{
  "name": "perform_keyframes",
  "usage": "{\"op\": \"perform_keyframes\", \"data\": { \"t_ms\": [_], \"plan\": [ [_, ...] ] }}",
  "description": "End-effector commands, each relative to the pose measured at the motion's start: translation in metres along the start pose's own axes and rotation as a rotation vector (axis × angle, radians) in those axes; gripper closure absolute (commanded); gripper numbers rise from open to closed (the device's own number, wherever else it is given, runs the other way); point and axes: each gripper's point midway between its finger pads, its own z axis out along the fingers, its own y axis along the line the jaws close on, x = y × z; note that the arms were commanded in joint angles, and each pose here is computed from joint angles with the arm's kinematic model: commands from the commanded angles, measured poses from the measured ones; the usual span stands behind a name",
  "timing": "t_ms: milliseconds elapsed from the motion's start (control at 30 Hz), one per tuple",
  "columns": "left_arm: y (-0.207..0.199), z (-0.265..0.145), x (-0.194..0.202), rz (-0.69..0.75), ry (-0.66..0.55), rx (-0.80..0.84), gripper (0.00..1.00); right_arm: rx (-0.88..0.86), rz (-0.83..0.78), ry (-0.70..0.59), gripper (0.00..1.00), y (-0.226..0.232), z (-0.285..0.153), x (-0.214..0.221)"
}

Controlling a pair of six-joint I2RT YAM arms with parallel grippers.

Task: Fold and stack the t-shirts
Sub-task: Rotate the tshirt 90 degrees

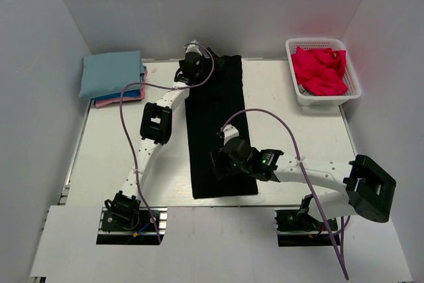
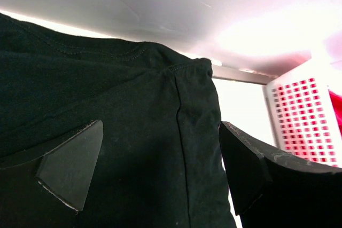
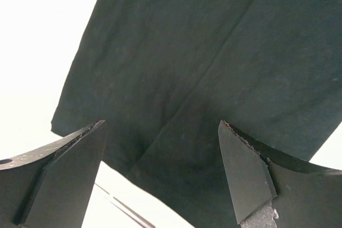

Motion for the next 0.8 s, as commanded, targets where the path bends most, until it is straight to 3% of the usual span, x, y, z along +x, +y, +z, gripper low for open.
{"op": "perform_keyframes", "data": {
  "t_ms": [0, 100, 167, 200, 267, 300, 367, 467, 500, 567, 600, 633, 767],
  "plan": [
    [-0.045, -0.02, -0.069, 0.094, -0.089, 0.045, 0.0, 0.026, 0.062, -0.143, 0.1, 0.002, 0.001, -0.044],
    [-0.126, -0.066, -0.145, 0.195, -0.188, 0.122, 0.0, 0.015, 0.087, -0.134, 0.1, 0.002, 0.001, -0.04],
    [-0.164, -0.094, -0.157, 0.278, -0.184, 0.129, 0.0, 0.012, 0.127, -0.136, 0.1, 0.001, 0.001, -0.04],
    [-0.208, -0.133, -0.192, 0.312, -0.234, 0.18, 0.0, 0.019, 0.159, -0.149, 0.1, -0.002, -0.003, -0.04],
    [-0.224, -0.16, -0.169, 0.321, -0.128, 0.185, 0.0, 0.035, 0.204, -0.144, 0.1, -0.009, -0.004, -0.033],
    [-0.253, -0.202, -0.191, 0.326, -0.156, 0.206, 0.0, 0.019, 0.23, -0.169, 0.1, -0.008, -0.013, -0.038],
    [-0.225, -0.224, -0.146, 0.293, 0.004, 0.128, 0.0, 0.042, 0.266, -0.146, 0.1, -0.019, -0.014, -0.022],
    [-0.205, -0.284, -0.088, 0.247, 0.119, 0.106, 0.0, 0.128, 0.338, -0.147, 0.1, -0.045, -0.027, -0.007],
    [-0.166, -0.297, -0.038, 0.22, 0.222, 0.053, 0.0, 0.154, 0.345, -0.13, 0.1, -0.052, -0.03, -0.001],
    [-0.166, -0.338, -0.021, 0.171, 0.216, 0.037, 0.0, 0.18, 0.369, -0.121, 0.1, -0.062, -0.039, 0.008],
    [-0.131, -0.354, 0.02, 0.142, 0.305, -0.031, 0.0, 0.206, 0.375, -0.094, 0.1, -0.068, -0.043, 0.016],
    [-0.117, -0.366, 0.033, 0.114, 0.318, -0.087, 0.0, 0.211, 0.402, -0.118, 0.1, -0.072, -0.051, 0.014],
    [-0.083, -0.426, 0.111, 0.043, 0.545, -0.173, 0.0, 0.262, 0.398, -0.055, 0.1, -0.088, -0.065, 0.036]
  ]
}}
